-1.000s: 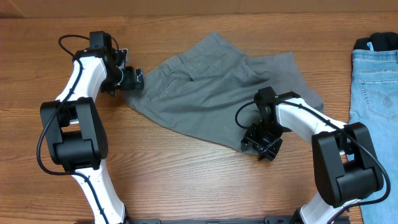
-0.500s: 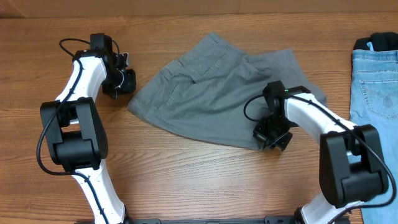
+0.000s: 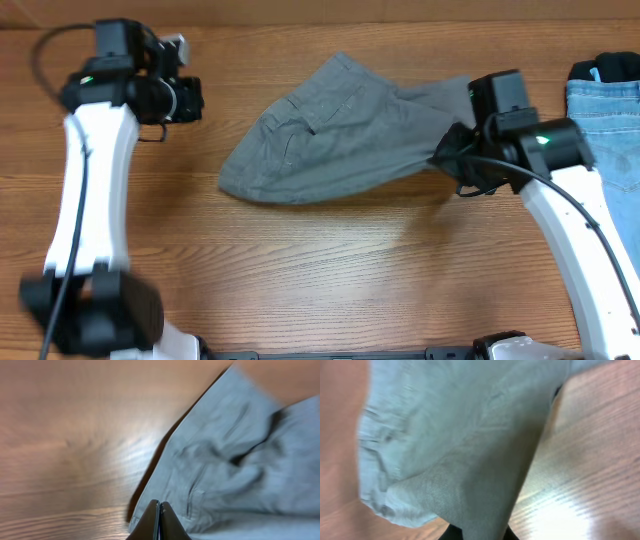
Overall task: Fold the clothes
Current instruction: 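Lift the shorts with both grippers and shake them out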
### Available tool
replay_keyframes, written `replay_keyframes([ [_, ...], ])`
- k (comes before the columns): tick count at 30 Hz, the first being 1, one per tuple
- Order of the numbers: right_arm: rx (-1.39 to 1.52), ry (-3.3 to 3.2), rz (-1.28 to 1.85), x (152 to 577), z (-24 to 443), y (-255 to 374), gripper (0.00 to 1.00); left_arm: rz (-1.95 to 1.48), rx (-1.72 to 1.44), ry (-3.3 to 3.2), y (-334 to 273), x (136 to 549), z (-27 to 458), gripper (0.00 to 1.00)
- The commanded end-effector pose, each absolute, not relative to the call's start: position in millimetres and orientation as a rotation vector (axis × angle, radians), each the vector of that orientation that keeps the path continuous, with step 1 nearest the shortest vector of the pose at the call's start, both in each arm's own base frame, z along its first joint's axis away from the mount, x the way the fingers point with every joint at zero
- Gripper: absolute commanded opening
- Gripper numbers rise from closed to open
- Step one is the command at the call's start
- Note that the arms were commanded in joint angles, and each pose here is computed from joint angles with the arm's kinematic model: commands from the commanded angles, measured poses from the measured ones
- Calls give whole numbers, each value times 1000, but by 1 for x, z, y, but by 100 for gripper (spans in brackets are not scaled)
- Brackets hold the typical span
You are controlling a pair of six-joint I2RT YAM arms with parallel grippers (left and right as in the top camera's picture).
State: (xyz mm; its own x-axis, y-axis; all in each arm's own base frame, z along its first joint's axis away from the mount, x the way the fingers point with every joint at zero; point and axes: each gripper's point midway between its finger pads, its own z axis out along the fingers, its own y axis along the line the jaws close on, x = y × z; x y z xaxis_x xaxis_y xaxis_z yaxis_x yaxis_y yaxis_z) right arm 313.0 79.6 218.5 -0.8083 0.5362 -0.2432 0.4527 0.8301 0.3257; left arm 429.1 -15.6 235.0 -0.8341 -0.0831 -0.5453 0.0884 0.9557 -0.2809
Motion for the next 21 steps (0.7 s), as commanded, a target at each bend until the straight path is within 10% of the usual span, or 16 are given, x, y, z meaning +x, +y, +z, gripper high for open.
replay_keyframes([
  [1, 706, 2597, 370, 316, 247, 74, 4, -407, 16, 2438, -21, 414, 276, 38],
  [3, 703, 2607, 363, 314, 246, 74, 4, -423, -7, 2463, -22, 410, 272, 74],
  [7, 715, 2646, 341, 310, 238, 73, 4, -471, 13, 2653, -40, 397, 221, 98],
  [21, 726, 2656, 299, 309, 234, 69, 4, -222, -165, 3240, -40, 389, 10, 100],
])
